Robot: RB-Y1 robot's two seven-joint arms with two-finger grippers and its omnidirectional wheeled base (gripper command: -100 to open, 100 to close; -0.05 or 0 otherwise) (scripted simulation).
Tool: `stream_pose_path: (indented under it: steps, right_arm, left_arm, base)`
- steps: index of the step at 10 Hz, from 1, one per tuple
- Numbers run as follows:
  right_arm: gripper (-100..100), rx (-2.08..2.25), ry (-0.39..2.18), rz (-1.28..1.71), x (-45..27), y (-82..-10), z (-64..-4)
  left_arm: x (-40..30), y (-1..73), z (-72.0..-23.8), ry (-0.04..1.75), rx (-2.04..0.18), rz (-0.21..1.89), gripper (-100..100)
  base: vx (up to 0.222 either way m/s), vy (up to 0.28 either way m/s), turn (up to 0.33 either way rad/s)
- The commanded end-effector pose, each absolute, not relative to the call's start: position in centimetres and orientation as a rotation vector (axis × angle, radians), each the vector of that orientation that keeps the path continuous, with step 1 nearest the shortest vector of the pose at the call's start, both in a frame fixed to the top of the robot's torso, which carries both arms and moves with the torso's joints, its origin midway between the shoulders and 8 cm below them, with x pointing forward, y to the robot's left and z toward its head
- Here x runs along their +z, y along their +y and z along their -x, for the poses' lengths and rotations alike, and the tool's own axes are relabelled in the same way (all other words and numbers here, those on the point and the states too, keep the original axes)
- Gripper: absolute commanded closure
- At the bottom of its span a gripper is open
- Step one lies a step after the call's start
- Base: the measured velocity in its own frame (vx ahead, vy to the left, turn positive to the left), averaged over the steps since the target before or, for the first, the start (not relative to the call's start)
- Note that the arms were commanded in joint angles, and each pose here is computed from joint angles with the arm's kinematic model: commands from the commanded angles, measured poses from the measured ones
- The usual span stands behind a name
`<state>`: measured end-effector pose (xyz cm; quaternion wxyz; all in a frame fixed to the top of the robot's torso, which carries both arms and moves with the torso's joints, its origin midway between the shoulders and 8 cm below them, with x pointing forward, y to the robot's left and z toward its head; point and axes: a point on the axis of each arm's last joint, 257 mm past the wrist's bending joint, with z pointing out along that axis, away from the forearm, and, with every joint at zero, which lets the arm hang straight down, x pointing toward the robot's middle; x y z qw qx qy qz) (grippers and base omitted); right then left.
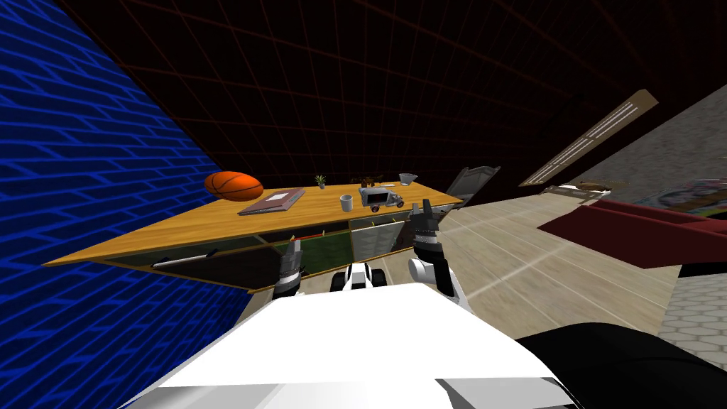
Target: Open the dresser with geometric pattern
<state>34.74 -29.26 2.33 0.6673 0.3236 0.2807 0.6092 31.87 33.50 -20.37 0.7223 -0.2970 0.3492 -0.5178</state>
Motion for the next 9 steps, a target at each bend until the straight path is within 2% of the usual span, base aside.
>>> stream_pose_path:
  steps: [1, 7, 9]
  right_arm:
    - [0, 1.375, 0.633, -0.73, 2.3, -29.3, -34.7]
    - [0, 1.375, 0.633, -0.73, 2.3, -29.3, -34.7]
    - [0, 1.375, 0.633, -0.73, 2.3, -29.3, -34.7]
  left_arm:
    - [-22.5, 33.2, -31.6, 0.795, -1.14, 0.699, -100]
    - [-24.3, 33.7, -30.3, 0.785, -1.131, 0.727, -100]
    - [-24.9, 35.5, -32.3, 0.785, -1.081, 0.742, -100]
  base:
    - [0.03, -0.053, 0.001]
    - [0.035, -0.052, 0.026]
    - [-0.094, -0.002, -0.189]
